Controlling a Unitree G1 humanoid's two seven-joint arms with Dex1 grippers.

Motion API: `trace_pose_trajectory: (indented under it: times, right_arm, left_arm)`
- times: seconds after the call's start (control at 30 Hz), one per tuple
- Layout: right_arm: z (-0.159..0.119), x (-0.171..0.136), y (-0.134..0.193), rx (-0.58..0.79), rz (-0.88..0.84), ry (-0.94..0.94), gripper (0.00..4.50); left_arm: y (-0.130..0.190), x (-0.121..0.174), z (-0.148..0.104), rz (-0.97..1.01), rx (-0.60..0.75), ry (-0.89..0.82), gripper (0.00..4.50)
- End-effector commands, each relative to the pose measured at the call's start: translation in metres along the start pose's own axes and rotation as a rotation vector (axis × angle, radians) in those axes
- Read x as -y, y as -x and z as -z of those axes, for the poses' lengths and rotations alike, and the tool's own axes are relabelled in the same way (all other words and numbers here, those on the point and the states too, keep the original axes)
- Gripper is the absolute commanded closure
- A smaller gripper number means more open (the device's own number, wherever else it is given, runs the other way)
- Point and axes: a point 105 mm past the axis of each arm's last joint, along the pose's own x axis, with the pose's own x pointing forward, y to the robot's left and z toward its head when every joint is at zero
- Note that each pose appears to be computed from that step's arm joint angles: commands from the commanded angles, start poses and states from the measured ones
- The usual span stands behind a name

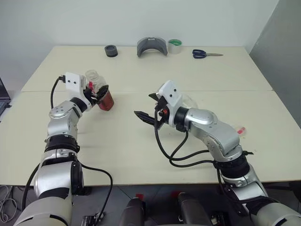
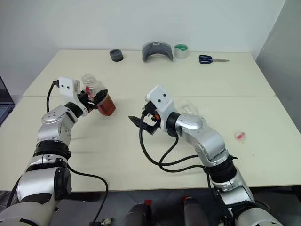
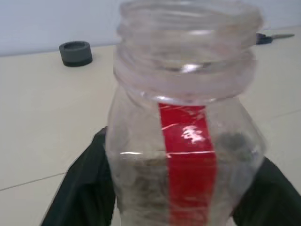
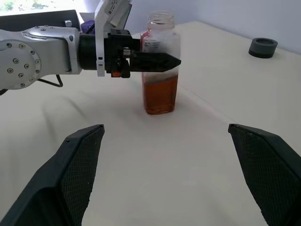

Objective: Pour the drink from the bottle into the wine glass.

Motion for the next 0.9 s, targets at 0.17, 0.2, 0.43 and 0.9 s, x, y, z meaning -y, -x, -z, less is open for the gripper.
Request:
trace_pose_trajectory:
  times: [0.17,0.2,0.43,0.9]
  right_arm:
    - [-0.016,-0.005,-0.001,0.051,-0.027,0.041,0.0]
    - [-0.015,-0.005,-0.001,0.049,-0.028,0.042,0.0]
    - [-0.002,-0.002,0.007,0.006,-0.011,0.072,0.0]
    - [0.007,0.0,0.033,-0.033,0.042,0.12,0.0]
  left_arm:
    - [0.003,-0.004,-0.01,-0.013,0.047,-0.032,0.01]
    - [0.003,-0.004,-0.009,-0.014,0.047,-0.042,0.01]
    - [0.012,-0.002,0.005,-0.061,0.062,-0.068,0.01]
    - [0.045,0.008,0.025,-0.134,0.062,-0.121,0.01]
